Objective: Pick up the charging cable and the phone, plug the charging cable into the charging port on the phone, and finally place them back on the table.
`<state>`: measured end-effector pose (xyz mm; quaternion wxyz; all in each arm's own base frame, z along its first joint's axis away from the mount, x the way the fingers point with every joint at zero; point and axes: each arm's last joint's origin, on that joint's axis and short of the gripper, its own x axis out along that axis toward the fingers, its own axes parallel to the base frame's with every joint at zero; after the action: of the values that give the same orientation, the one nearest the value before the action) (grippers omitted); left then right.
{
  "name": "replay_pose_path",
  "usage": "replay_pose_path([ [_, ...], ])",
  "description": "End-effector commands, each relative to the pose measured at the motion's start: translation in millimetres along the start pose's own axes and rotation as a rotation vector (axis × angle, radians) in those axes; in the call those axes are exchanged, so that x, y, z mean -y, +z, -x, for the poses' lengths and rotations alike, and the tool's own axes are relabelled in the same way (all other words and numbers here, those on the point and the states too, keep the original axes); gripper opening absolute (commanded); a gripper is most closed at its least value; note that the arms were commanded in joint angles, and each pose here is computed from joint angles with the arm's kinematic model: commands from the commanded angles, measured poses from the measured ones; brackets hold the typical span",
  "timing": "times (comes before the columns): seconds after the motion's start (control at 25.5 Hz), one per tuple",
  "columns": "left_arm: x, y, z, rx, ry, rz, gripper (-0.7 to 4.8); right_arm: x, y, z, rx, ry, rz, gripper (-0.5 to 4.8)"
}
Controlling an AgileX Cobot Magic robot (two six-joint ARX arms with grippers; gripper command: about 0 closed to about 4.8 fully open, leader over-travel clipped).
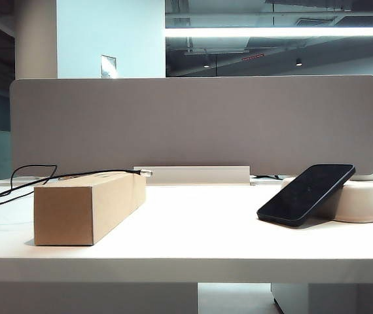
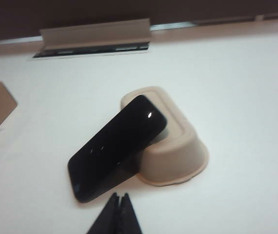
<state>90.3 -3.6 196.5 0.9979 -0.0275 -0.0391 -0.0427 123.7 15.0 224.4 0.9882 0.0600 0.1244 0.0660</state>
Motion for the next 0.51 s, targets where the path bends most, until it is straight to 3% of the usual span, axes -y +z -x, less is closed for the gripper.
replay_pose_path([
  [0.04, 0.4, 4, 0, 0.015, -0.005, -0.006, -0.06, -3, 8, -9, -0.031, 0.069, -0.009, -0.05],
  [0.2, 0.6, 4, 0, 0.008, -0.012, -0.005, -0.06, -4, 12, -25, -0.092, 0.088, -0.104, -0.03],
  [0.31, 1.0, 8, -2, -0.007, -0.022, -0.004, -0.06, -3, 11, -39, -0.140, 0.095, -0.140, 0.38],
  [0.51, 2.7, 27, -18, -0.096, -0.076, -0.026, -0.06, -4, 3, -62, -0.230, 0.184, -0.163, 0.64],
])
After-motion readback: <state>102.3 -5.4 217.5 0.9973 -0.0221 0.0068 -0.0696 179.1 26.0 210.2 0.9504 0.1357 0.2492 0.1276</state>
